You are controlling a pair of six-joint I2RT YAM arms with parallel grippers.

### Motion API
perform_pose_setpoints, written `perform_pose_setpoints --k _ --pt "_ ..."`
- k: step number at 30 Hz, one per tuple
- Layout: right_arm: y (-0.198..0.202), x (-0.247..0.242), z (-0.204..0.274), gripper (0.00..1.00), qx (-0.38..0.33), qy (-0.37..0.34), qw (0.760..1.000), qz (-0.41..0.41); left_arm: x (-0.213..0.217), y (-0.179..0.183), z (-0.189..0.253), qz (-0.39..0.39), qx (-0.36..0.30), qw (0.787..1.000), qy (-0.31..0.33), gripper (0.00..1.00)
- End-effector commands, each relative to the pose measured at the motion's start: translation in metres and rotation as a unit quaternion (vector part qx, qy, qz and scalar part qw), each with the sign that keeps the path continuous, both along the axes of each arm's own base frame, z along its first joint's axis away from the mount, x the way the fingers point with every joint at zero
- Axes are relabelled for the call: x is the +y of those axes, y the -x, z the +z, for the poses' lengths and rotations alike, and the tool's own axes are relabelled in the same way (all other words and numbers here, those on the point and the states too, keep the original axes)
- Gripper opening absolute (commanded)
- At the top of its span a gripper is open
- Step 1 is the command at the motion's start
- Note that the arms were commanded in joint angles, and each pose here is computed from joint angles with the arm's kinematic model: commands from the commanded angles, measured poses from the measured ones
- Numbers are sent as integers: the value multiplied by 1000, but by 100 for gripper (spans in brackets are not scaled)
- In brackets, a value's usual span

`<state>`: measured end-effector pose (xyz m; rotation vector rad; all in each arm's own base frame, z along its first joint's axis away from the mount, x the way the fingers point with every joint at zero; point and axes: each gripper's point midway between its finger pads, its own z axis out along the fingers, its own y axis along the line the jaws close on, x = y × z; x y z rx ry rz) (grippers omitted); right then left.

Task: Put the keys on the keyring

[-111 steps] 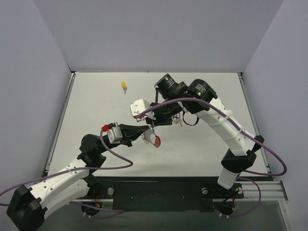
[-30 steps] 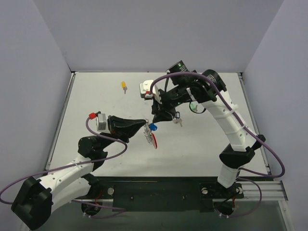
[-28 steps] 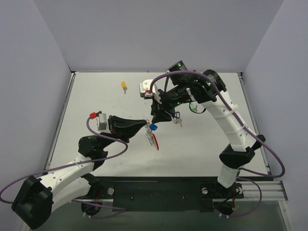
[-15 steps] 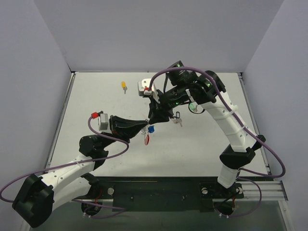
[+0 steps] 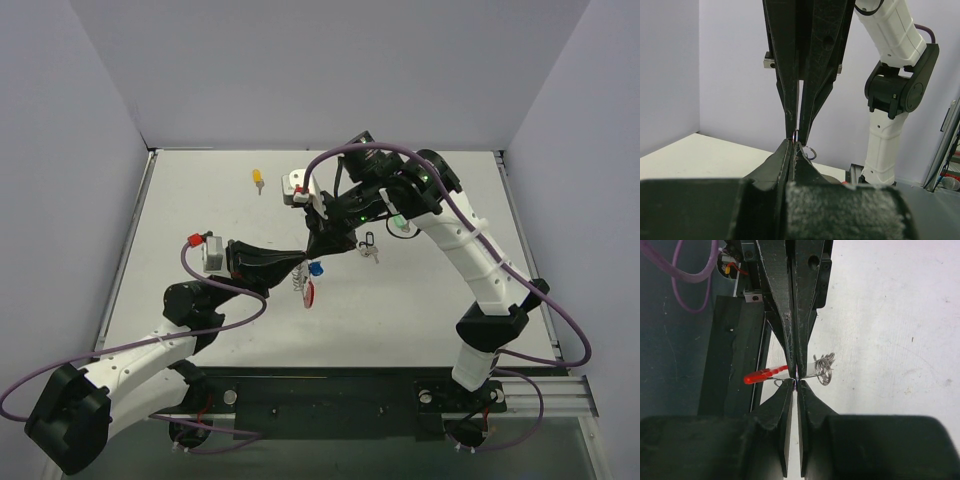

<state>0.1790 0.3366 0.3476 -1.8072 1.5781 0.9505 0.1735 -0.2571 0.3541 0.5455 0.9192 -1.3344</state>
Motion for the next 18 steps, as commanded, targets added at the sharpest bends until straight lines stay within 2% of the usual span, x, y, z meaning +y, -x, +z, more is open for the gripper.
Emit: perform_pose_setpoints --k 1,11,13,14,18 --pt "9 -2 8 0 -1 -9 1000 7 14 10 37 11 -52 997 56 0" --pt "10 -9 4 0 -14 2 1000 22 12 3 29 16 -26 998 47 0" --pt "8 -12 3 0 -18 6 1000 20 10 0 23 18 -14 999 35 7" --pt "6 -14 1 0 -19 10 1000 19 10 0 21 19 -13 999 30 15" --pt "4 -17 -2 0 -22 16 999 18 6 -2 9 23 -2 1000 -4 20"
